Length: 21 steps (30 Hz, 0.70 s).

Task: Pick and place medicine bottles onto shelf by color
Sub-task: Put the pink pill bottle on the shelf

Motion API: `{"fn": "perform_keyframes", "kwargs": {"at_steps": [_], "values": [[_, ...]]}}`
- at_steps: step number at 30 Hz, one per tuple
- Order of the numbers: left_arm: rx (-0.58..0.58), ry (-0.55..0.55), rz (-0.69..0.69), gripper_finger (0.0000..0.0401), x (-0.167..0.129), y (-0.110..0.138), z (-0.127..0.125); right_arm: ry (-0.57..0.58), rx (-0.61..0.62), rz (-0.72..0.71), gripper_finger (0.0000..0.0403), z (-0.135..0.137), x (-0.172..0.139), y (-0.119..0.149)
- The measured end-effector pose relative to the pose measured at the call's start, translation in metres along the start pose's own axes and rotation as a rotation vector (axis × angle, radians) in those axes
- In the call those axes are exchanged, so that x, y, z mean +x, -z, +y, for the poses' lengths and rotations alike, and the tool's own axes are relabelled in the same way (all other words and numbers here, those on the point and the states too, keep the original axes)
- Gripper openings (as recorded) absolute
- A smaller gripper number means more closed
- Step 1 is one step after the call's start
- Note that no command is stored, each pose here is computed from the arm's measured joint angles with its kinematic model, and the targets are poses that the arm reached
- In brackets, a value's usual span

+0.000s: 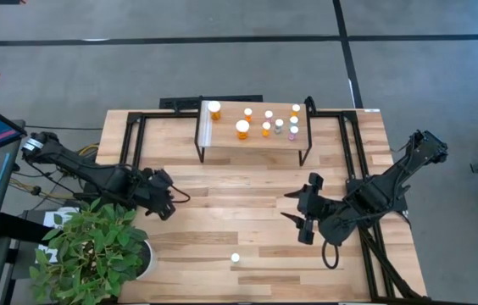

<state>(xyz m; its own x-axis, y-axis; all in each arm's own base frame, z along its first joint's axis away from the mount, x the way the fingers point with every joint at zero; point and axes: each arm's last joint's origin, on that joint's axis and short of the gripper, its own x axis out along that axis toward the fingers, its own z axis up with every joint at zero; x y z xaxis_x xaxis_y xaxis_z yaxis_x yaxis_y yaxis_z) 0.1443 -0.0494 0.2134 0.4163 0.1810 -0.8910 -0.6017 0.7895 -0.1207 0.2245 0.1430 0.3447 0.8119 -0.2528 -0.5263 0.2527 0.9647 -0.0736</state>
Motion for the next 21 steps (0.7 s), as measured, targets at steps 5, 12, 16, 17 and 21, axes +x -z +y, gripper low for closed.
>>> {"fn": "perform_keyframes", "kwargs": {"at_steps": [5, 12, 16, 17, 21], "values": [[0.047, 0.048, -0.108, 0.0093, -0.027, -0.024, -0.01, 0.005, 0.003, 0.0, 0.026, -0.001, 0.001, 0.0], [0.093, 0.015, -0.052, 0.0093, -0.032, -0.032, -0.002, 0.0, 0.0, 0.0, 0.026, 0.0, 0.0, 0.0], [0.212, -0.029, 0.063, 0.0094, -0.014, -0.027, 0.003, 0.0, 0.0, 0.001, 0.026, 0.0, 0.0, 0.0], [0.26, -0.038, 0.092, 0.0096, -0.008, -0.025, 0.003, 0.0, 0.0, 0.0, 0.026, 0.0, 0.0, 0.0], [0.404, -0.086, 0.228, 0.0122, 0.015, -0.021, 0.003, 0.002, 0.001, 0.0, 0.026, -0.001, 0.001, 0.0]]}}
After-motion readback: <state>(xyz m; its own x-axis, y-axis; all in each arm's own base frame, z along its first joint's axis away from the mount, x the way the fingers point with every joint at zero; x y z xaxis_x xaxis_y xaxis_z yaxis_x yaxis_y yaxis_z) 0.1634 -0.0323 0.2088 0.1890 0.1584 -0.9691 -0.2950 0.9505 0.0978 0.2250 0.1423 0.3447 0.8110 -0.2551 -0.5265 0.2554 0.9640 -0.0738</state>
